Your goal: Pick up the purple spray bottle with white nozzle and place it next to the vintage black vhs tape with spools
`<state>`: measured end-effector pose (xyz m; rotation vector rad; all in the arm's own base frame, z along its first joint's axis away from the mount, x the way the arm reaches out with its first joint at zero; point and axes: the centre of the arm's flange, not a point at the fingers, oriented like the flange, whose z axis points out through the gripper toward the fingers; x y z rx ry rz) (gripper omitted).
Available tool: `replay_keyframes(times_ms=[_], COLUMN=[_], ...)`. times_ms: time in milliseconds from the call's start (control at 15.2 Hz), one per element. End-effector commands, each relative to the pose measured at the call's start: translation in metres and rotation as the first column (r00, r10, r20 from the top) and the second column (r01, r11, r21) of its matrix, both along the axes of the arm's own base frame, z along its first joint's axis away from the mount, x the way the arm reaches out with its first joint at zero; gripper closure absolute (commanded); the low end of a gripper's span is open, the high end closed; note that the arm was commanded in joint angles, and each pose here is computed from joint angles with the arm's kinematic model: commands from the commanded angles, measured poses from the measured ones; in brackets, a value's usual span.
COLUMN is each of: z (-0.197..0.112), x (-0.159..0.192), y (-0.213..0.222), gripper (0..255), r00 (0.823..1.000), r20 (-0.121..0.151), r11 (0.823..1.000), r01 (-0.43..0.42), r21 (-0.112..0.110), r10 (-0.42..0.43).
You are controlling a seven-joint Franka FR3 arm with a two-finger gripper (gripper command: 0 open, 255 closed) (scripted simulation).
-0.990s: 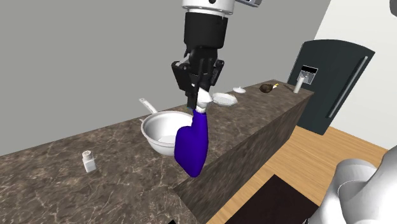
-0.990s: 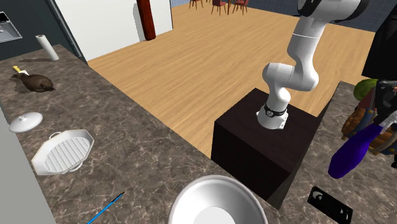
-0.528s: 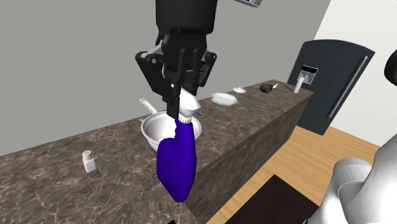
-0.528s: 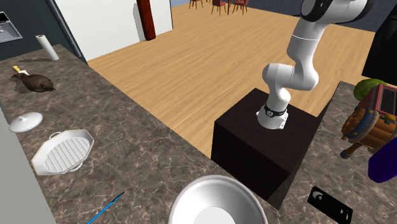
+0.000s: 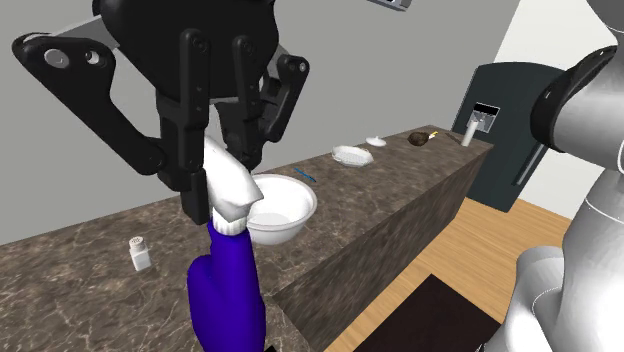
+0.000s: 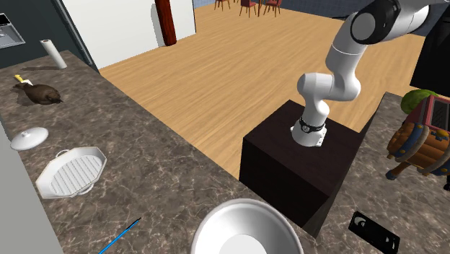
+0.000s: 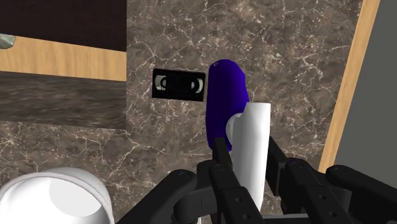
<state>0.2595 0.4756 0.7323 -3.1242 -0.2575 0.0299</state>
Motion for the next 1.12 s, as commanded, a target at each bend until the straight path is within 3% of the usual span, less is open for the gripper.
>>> replay_keyframes(times_ms=[0, 1056], z=[0.004, -0.08], x=[-0.007, -0.007], y=[0.015, 0.015], gripper=[255, 255], r00=[1.0, 1.0], r20=[-0.001, -0.001], r11=[1.0, 1.0], r01=[0.004, 0.004], r21=[0.001, 0.001], r10=[-0.004, -0.004])
